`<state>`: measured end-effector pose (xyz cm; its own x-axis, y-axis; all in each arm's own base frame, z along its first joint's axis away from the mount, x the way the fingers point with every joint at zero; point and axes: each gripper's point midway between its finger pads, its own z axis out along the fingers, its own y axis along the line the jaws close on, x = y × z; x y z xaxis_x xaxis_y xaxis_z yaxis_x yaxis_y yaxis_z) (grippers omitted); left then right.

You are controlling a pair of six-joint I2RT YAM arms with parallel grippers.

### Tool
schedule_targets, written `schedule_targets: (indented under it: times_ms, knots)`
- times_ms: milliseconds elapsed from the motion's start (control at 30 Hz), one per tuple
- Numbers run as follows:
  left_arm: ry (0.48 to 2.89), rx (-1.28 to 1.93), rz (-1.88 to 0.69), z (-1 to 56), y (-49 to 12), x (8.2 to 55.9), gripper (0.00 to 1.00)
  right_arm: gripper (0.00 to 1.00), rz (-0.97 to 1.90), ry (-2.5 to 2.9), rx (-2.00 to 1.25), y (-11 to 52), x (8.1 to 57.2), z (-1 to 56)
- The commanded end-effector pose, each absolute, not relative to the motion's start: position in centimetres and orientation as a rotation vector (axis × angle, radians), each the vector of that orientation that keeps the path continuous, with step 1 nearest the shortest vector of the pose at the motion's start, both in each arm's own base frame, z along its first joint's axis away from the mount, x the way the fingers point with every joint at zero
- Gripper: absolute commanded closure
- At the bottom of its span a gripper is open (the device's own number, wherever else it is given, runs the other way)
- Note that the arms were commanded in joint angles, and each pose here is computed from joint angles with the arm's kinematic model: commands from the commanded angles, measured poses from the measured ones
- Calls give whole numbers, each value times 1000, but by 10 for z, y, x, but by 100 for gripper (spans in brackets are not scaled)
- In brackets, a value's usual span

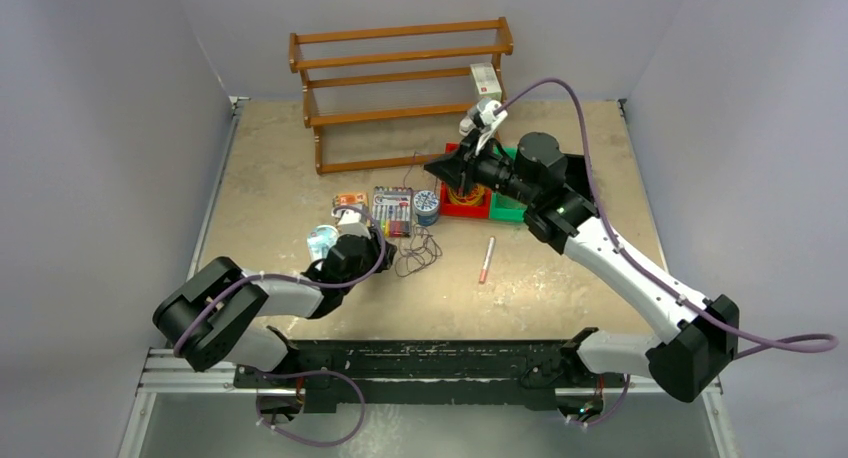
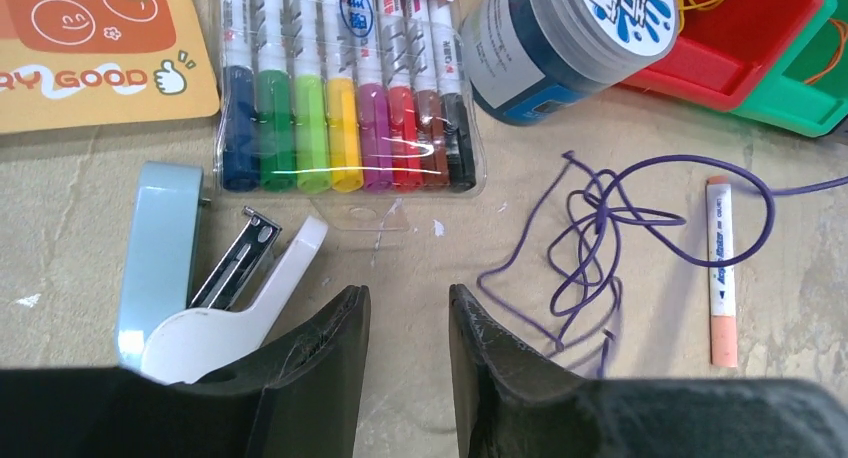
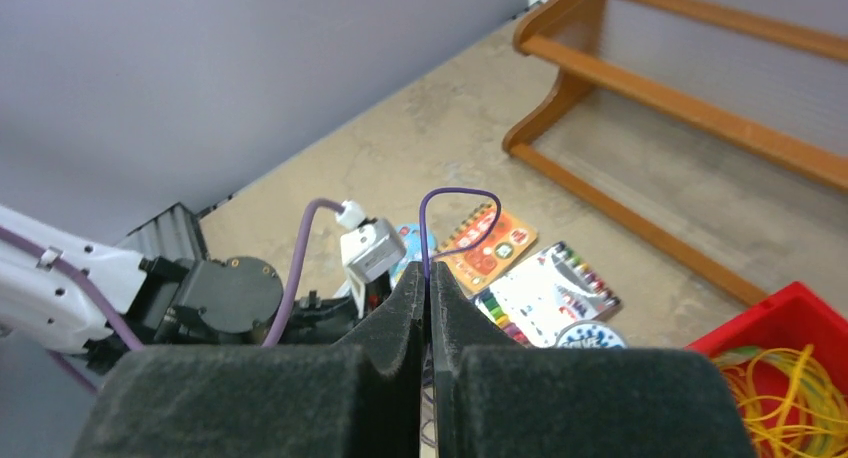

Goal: Untangle the cables

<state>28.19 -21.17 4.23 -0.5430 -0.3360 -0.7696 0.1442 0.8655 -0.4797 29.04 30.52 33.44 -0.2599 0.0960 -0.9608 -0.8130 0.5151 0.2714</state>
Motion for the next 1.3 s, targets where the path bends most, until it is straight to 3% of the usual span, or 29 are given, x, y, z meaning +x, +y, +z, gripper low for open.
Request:
schedule_targets:
  times_ms: [0, 167, 600, 900, 1267]
  knots:
    - [2026, -167, -635, 48, -210, 284, 66, 100, 847, 1503, -549, 285, 304, 385]
    - [2012, -175, -653, 54, -208, 281, 66, 100, 790, 1469, -520, 275, 308, 402]
    - [1820, -104, -705, 138, -201, 276, 42, 100, 802, 1465, -514, 279, 311, 407]
    - [1769, 123, -879, 156, -247, 273, 41, 100, 831, 1448, -526, 284, 309, 415]
    - [1767, 186, -708, 149, -261, 318, 41, 100, 874, 1431, -552, 287, 301, 422]
